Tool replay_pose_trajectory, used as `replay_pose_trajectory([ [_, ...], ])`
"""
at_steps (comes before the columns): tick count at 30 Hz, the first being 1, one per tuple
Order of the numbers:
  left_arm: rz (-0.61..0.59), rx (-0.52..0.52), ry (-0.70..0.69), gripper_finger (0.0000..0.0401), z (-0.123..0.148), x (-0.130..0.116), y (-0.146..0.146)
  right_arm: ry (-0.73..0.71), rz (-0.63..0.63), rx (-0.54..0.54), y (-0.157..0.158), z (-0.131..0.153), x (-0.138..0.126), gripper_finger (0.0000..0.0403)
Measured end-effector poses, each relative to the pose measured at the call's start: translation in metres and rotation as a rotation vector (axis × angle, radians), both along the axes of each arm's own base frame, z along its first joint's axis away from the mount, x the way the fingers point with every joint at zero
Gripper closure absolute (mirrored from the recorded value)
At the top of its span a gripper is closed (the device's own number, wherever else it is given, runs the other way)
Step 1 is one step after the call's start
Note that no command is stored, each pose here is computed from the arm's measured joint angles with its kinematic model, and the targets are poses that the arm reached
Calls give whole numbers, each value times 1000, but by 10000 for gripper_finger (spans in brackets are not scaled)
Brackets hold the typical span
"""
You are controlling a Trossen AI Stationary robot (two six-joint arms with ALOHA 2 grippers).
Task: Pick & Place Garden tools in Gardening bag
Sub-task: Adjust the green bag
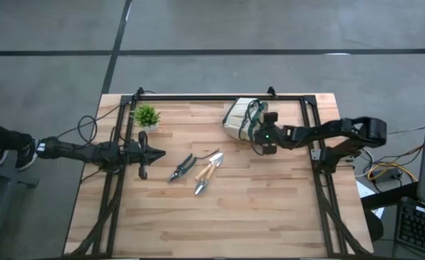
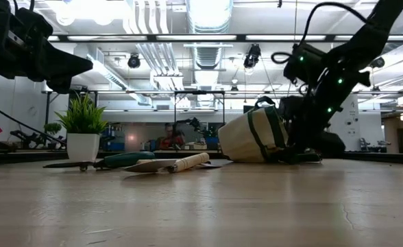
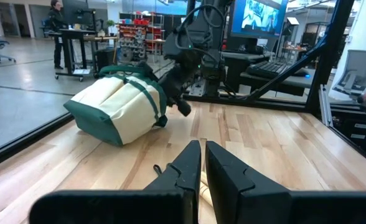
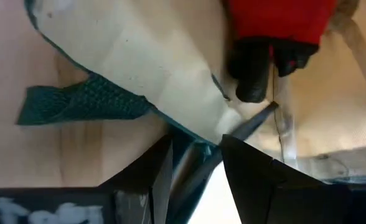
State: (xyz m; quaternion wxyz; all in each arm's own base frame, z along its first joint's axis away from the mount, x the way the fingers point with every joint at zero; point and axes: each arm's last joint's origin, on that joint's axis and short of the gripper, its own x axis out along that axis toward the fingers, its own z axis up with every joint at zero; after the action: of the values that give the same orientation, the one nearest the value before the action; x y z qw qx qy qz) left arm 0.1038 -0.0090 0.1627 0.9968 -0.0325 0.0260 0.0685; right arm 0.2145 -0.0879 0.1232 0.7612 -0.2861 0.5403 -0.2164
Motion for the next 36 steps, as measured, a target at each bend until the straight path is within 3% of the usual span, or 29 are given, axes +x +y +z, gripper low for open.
replay_pose_trajectory([
  [8, 0, 0, 0, 371, 0, 0, 0, 10, 50, -87, -6, -14, 14, 277],
  [13, 0, 0, 0, 371, 0, 0, 0, 31, 32, -87, -7, -12, 21, 355],
  [17, 0, 0, 0, 371, 0, 0, 0, -5, 19, -69, -6, 3, 31, 391],
  [24, 0, 0, 0, 371, 0, 0, 0, -76, 38, -31, 8, 62, 48, 395],
  [30, 0, 0, 0, 371, 0, 0, 0, -164, 75, 47, 25, 110, 52, 395],
  [34, 0, 0, 0, 371, 0, 0, 0, -174, 124, 230, 31, 109, 49, 394],
  [36, 0, 0, 0, 371, 0, 0, 0, -148, 132, 260, 32, 98, 47, 394],
])
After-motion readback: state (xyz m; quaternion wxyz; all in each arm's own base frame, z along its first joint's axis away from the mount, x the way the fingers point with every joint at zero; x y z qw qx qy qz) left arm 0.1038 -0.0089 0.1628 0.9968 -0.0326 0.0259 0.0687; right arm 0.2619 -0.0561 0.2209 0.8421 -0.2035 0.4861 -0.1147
